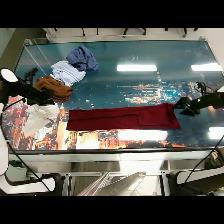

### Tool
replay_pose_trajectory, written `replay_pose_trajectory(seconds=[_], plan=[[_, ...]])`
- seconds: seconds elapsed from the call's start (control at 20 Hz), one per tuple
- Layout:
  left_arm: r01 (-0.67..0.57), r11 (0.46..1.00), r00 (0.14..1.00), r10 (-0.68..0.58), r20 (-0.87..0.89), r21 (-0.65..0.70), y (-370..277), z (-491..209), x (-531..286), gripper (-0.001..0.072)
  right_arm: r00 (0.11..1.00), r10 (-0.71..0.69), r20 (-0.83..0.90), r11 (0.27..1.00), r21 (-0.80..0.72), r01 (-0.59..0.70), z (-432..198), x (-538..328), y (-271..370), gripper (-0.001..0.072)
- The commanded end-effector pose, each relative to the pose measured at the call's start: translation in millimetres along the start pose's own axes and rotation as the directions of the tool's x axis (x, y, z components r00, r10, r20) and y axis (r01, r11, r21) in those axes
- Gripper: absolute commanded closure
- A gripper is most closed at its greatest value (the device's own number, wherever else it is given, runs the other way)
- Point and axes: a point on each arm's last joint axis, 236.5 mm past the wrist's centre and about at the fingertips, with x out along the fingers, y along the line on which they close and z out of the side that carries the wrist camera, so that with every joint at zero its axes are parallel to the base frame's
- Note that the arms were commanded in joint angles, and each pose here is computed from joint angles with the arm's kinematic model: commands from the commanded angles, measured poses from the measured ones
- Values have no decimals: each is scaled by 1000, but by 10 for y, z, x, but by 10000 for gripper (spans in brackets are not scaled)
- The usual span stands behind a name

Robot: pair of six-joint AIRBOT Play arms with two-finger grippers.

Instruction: Fold the shirts.

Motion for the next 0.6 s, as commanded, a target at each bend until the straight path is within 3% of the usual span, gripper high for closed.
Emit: replay_pose_trajectory(seconds=[0.0,0.15,0.4,0.5,0.55], plan=[[-10,999,995,6,98,42,-169,14,-347,684,999,48,-24,999,5,-48,-65,177,-131,10],[-7,998,994,0,109,68,-277,-7,-398,684,995,76,-62,997,24,-75,-101,328,-183,10],[1,994,997,-10,80,109,-451,-76,-326,684,955,267,-126,964,37,-264,-175,609,144,10],[4,991,996,-16,85,130,-538,-64,-301,684,951,252,-180,966,-5,-257,-269,739,265,20],[6,991,996,-18,89,134,-583,-52,-283,684,954,236,-185,970,-20,-244,-270,779,285,127]])
